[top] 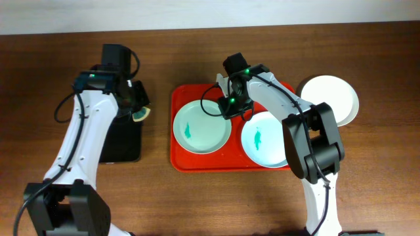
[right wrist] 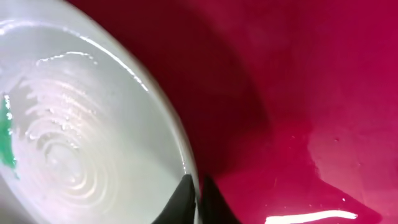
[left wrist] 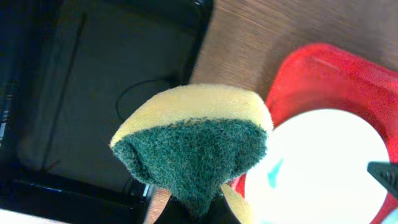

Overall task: Clean dirty plates on tray and stack at the side
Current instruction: 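Move the sponge in the left gripper over the held back plate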

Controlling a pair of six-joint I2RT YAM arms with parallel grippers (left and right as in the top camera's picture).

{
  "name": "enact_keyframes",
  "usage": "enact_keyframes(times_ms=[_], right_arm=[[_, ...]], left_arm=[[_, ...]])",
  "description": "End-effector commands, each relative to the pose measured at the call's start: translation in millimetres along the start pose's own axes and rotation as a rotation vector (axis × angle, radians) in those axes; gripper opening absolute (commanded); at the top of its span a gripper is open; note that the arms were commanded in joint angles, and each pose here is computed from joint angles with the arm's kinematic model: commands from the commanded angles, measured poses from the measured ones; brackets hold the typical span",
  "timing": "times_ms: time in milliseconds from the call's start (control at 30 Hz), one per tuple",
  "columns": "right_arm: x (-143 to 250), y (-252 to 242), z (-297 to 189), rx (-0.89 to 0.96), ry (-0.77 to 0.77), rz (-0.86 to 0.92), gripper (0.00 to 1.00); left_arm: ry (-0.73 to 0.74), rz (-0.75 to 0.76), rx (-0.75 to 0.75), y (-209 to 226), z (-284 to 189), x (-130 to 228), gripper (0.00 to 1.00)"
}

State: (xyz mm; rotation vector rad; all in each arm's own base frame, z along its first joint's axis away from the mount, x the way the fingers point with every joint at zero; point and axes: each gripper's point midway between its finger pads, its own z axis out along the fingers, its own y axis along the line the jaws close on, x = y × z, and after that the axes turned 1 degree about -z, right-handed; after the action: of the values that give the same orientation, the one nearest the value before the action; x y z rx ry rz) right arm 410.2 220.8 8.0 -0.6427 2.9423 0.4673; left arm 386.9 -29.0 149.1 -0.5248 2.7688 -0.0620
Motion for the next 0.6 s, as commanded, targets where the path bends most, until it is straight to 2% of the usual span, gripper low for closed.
enact_keyframes(times_ms=[0, 233, 400, 567], right_arm=[[2.2, 1.8, 2.9, 0.009, 0.007, 0.007, 0.04], [11.3, 2.2, 2.8, 0.011, 0.042, 0.168, 0.04], [17.0, 3.0, 2.4, 0.01, 0.066, 0.185, 0.04], [16.8, 2.7, 2.4, 0.01, 0.065, 0.185, 0.04]], left_arm=[[0.053, 0.07, 0.057, -22.0, 6.6, 23.5, 0.0], [0.074, 0.157, 0.135, -67.3, 24.7, 58.8, 0.0], [0.019, 0.186, 0.206, -101.3, 40.7, 73.1, 0.0], [0.025, 0.105, 0.234, -113.1, 63.9, 85.9, 0.0]])
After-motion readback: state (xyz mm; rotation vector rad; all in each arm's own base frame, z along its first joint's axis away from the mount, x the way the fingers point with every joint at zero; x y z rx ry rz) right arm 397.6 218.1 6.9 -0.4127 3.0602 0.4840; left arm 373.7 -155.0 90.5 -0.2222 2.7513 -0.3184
